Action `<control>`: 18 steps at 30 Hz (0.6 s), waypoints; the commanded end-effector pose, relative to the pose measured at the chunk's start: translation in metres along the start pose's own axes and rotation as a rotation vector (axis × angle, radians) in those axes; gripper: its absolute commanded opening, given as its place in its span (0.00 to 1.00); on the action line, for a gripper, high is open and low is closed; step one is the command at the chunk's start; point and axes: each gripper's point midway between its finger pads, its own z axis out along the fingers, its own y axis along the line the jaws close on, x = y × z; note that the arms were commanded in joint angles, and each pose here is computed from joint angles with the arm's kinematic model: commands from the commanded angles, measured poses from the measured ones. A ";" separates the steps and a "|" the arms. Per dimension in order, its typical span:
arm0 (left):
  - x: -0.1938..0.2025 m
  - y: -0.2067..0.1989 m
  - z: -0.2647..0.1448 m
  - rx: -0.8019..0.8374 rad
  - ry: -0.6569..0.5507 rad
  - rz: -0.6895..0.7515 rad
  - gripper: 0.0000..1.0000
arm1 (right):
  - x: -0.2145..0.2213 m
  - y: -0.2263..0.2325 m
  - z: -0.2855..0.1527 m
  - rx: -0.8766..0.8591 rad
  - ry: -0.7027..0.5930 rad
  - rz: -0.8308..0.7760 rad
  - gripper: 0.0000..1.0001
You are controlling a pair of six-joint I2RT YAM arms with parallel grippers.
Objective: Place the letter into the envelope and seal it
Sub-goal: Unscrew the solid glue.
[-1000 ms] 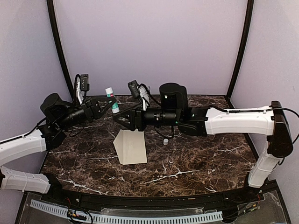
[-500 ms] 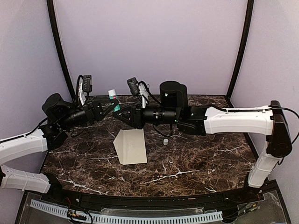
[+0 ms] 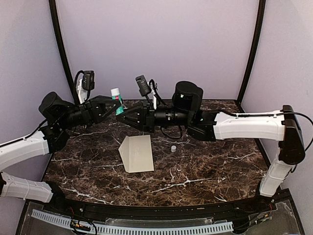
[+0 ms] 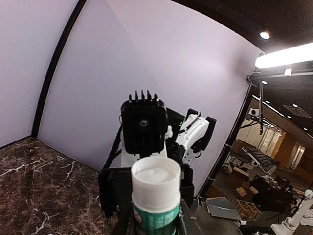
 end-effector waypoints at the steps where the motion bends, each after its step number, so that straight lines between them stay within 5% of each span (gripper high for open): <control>1: 0.004 -0.038 0.002 0.200 0.077 0.001 0.00 | -0.020 0.053 -0.003 -0.228 -0.037 -0.048 0.00; 6: 0.009 -0.035 0.002 0.194 0.095 -0.014 0.00 | -0.020 0.048 -0.003 -0.194 -0.039 -0.043 0.00; 8: 0.008 -0.027 0.003 0.141 0.084 -0.011 0.15 | -0.020 0.038 -0.003 -0.126 -0.044 -0.043 0.00; 11: -0.003 -0.003 0.001 -0.036 0.039 0.027 0.59 | -0.021 0.016 -0.009 0.025 -0.053 -0.048 0.00; 14: -0.009 0.015 -0.011 -0.218 0.021 0.081 0.83 | -0.022 -0.006 -0.020 0.182 -0.067 -0.057 0.01; 18: -0.012 0.040 -0.023 -0.391 0.016 0.081 0.90 | -0.022 -0.031 -0.032 0.355 -0.070 -0.074 0.02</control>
